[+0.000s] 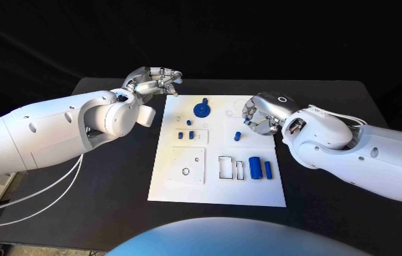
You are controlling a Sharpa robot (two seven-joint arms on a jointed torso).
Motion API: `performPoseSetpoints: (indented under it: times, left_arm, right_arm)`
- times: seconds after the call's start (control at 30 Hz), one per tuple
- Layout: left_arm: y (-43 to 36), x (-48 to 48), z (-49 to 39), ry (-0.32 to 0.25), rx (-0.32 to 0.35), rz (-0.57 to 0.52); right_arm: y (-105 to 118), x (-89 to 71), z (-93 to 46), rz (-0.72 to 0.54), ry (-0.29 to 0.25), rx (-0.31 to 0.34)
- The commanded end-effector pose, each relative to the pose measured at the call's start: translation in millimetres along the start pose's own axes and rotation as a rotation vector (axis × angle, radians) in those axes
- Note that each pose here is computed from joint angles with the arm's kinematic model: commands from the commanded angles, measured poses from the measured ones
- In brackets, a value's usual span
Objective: Assemble the parts on the task board
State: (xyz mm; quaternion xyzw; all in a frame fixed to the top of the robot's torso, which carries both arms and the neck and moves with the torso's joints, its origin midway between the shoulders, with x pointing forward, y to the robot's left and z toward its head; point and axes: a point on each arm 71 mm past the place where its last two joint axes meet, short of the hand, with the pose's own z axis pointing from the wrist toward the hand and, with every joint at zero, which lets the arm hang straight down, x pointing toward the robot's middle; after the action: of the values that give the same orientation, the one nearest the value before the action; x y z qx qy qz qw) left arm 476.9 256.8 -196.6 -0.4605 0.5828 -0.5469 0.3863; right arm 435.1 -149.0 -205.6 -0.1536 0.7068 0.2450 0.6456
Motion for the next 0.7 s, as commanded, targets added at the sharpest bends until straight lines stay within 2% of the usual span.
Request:
performPoseSetpoints:
  times: [0.03,0.33,0.43,0.7]
  left_arm:
    - [-0.9,2.6,1.0,0.008,0.005,-0.004]
    - [-0.5,6.4,2.7,0.017,0.005,-0.007]
    - [-0.3,8.9,3.6,0.024,0.006,-0.009]
    - [0.0,13.8,5.5,0.036,0.005,-0.013]
  right_arm:
    - [19.3,-3.4,-1.3,0.047,-0.023,-0.062]
    - [69.3,1.7,0.3,0.103,-0.010,-0.190]
    - [82.6,9.6,1.8,0.115,0.013,-0.222]
    - [99.5,33.9,4.3,0.144,0.057,-0.253]
